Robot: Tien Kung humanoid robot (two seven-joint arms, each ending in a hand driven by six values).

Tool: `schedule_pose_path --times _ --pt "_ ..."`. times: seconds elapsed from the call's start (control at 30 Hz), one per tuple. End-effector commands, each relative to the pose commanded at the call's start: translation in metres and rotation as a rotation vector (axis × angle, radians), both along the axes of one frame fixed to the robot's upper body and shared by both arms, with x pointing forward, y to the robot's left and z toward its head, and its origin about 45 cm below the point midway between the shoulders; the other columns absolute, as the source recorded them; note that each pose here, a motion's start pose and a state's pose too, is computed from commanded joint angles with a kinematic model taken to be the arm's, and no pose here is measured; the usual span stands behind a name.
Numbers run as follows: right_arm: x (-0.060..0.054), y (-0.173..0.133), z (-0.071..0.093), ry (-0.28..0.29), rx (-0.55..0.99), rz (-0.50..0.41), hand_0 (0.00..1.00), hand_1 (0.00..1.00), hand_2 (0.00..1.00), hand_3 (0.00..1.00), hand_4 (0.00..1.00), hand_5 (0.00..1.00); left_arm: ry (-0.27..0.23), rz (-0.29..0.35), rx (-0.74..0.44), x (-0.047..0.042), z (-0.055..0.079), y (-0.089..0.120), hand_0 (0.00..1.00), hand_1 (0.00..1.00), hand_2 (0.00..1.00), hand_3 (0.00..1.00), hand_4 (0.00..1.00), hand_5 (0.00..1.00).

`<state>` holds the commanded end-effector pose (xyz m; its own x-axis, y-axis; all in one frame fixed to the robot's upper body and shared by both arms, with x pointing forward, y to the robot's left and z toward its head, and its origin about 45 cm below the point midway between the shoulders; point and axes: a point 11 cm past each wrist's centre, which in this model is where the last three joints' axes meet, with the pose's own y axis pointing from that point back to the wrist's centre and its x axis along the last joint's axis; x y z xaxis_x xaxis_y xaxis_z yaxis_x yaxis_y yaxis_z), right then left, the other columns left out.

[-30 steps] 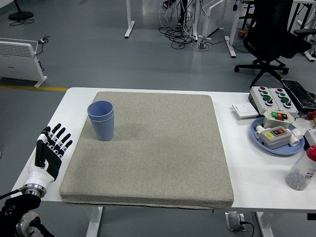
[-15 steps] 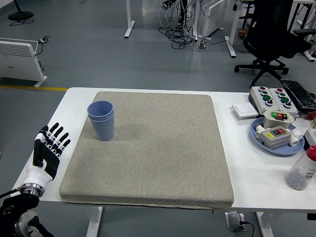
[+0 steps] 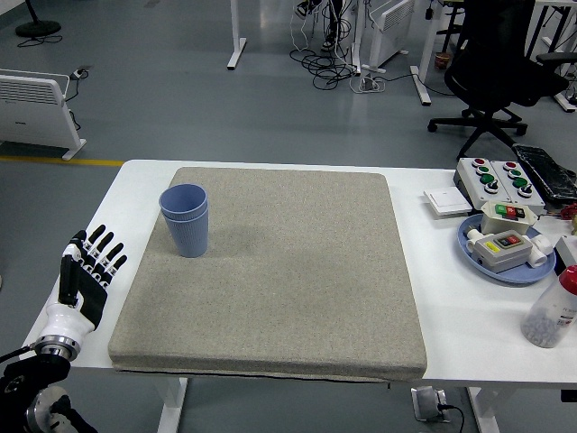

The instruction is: Push cup pick cup insert cup

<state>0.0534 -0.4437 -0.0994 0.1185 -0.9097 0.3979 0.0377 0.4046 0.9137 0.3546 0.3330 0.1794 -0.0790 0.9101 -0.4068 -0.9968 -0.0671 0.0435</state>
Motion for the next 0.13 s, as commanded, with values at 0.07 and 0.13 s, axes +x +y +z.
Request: schedule_pose_path --times 0.07,0.13 --pt "0.0007 -0.0002 0.0001 -0.002 0.0 0.0 0.71 0.606 0.692 0.622 0.197 0.546 0.0 0.001 0.0 0.0 -0.0001 0.0004 0.901 0.919 0.966 0.93 0.561 0.998" --pt "0.0012 -0.0002 0.0002 -0.005 0.001 0.0 0.71 0.606 0.692 0.622 0.197 0.546 0.0 0.002 0.0 -0.0001 0.0001 0.0008 0.901 0.919 0.966 0.93 0.561 0.998"
